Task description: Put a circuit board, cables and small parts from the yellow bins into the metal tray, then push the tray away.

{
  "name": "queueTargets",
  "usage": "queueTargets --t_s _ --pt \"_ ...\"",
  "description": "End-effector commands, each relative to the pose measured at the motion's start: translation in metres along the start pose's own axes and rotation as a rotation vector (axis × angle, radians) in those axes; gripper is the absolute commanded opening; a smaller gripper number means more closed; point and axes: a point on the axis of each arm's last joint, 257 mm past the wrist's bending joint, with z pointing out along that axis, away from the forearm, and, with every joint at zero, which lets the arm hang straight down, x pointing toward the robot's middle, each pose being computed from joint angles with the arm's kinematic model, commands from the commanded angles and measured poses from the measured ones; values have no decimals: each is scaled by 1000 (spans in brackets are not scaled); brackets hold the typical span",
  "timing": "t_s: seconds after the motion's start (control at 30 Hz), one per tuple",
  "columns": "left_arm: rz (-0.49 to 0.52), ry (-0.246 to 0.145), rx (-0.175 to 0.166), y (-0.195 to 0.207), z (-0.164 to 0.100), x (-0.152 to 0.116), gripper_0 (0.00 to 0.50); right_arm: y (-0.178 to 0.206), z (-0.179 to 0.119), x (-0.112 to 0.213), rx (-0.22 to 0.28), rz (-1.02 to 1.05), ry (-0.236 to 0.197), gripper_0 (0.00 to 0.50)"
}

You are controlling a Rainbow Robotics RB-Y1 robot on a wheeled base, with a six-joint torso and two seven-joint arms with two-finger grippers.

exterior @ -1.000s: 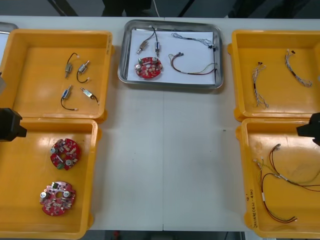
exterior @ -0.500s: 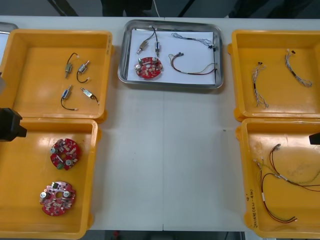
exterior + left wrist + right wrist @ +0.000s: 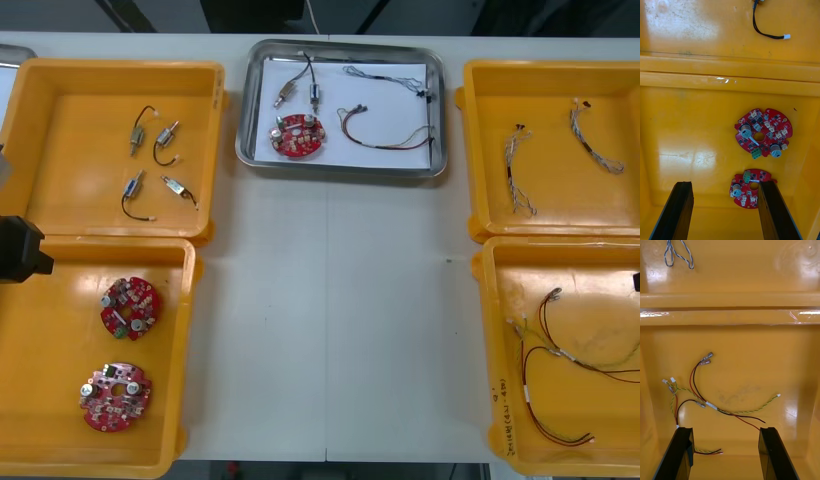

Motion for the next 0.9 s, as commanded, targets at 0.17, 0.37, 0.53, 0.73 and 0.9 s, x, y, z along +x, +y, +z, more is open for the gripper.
queueTargets --t_s 0.17,0.37,0.53,0.73,0.9 --pt "123 -21 -49 16 -13 -3 500 -23 -5 5 50 79 10 500" --pt "123 -21 -49 16 -13 -3 500 -23 -5 5 50 79 10 500" --pt "123 -21 -49 16 -13 -3 500 -23 -5 5 50 79 10 500" --pt "123 -21 -49 16 -13 -3 500 -23 -5 5 50 79 10 500" --pt "123 -21 -49 16 -13 -3 500 -23 -5 5 50 79 10 500"
